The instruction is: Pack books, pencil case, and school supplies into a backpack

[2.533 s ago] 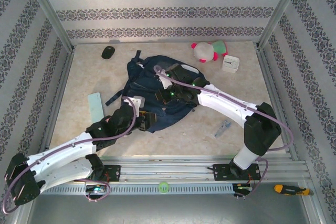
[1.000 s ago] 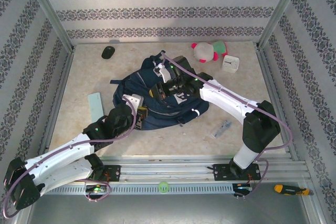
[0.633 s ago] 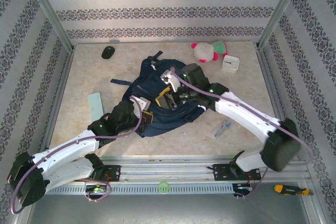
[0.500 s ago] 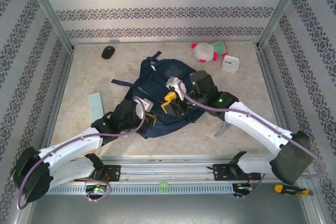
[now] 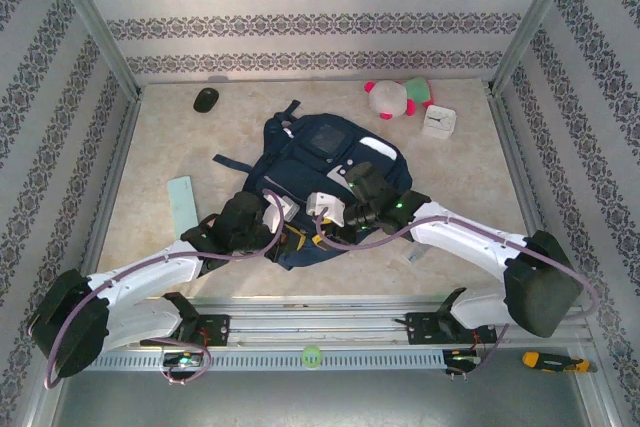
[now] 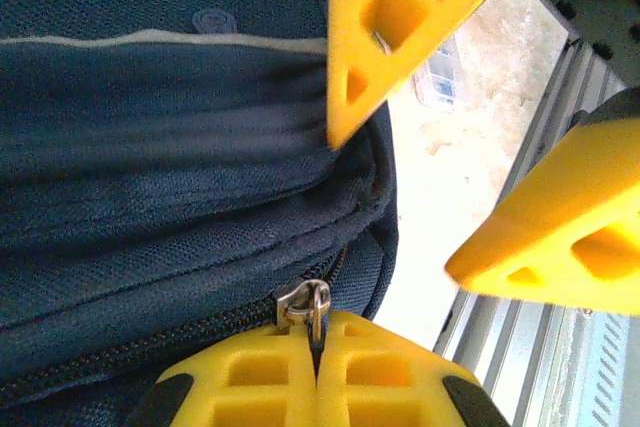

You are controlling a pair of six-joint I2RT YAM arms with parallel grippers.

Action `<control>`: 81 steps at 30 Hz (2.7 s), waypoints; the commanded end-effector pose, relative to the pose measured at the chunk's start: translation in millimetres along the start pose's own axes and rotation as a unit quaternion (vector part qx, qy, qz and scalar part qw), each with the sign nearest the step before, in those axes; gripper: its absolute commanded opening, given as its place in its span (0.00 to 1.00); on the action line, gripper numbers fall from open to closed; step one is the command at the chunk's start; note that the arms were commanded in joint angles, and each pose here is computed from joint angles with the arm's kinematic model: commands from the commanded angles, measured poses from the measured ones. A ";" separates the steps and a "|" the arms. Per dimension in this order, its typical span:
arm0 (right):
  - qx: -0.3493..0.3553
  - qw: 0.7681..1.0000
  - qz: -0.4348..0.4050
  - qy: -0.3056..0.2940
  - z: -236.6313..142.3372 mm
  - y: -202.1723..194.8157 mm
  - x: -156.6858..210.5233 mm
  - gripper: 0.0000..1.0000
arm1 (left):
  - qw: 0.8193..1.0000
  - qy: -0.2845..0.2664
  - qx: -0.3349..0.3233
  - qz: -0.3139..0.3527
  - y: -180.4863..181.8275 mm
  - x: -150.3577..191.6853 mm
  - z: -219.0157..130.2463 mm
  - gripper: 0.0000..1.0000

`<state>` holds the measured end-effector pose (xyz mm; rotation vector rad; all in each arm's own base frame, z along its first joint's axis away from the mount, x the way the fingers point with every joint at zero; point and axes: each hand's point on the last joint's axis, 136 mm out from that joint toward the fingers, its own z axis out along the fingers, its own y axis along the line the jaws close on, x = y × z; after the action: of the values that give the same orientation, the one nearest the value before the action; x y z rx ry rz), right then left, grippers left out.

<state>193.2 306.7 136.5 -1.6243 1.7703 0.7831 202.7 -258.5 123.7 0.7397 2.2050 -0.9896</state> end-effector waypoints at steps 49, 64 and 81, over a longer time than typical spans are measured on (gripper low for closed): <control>0.009 0.993 -0.116 0.013 5.3 -4.8 -21.8 0.00 | 0.997 -0.043 -0.069 0.006 32.8 -33.6 -34.7 0.00; -0.120 0.977 -0.174 -0.042 -94.5 62.3 -6.5 0.00 | 0.975 -0.035 -0.218 -0.037 93.6 -31.5 -60.5 0.00; -0.140 0.968 -0.199 -0.059 -110.2 81.4 -10.5 0.00 | 0.948 -0.005 -0.306 -0.088 174.9 -46.1 -36.1 0.00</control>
<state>144.8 240.0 191.5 -2.0032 1.2974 0.7497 293.8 -187.6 97.8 0.4933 2.4254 -0.5899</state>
